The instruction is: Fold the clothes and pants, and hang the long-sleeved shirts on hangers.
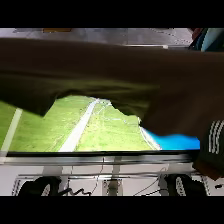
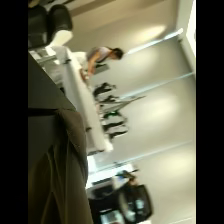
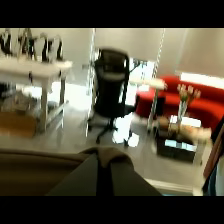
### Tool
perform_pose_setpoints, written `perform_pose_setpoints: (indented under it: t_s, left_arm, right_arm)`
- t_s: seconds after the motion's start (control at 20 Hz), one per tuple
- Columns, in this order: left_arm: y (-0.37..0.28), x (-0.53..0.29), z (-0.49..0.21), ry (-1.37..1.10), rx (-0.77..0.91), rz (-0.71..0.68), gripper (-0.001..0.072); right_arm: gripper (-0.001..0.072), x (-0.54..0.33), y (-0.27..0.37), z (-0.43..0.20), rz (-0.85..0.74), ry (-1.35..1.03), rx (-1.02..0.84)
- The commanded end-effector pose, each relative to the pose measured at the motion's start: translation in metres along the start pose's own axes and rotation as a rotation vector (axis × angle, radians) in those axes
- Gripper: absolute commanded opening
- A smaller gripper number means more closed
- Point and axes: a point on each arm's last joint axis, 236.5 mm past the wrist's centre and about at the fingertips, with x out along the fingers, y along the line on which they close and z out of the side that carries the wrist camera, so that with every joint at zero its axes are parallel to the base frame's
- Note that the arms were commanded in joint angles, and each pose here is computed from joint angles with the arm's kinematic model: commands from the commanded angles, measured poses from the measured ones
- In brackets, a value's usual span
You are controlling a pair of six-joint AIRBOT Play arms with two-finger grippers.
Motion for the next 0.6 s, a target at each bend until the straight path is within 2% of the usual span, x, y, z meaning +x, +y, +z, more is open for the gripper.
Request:
perform_pose_setpoints:
  t_s: [0.0,0.1,0.2,0.35,0.55]
  left_arm:
    - [0.019,-0.033,0.023,-0.073,-0.05,0.034,0.001]
    - [0.01,-0.022,-0.005,0.039,-0.044,0.012,0.001]
    - [-0.012,-0.006,-0.069,0.291,-0.029,-0.039,0.001]
    - [-0.059,0.019,-0.176,0.664,0.043,-0.144,0.001]
    - [-0.142,0.054,-0.324,1.003,0.17,-0.309,0.001]
  right_arm:
    - [0.0022,-0.031,0.005,0.038,-0.03,-0.137,-0.031]
    - [0.0021,-0.013,-0.004,0.028,-0.035,-0.097,-0.014]
    - [0.0021,0.026,-0.015,-0.007,-0.018,0.027,0.05]
    - [0.0022,0.099,-0.031,-0.116,0.034,0.366,0.173]
    - [0.0022,0.157,-0.033,-0.296,0.121,0.846,0.364]
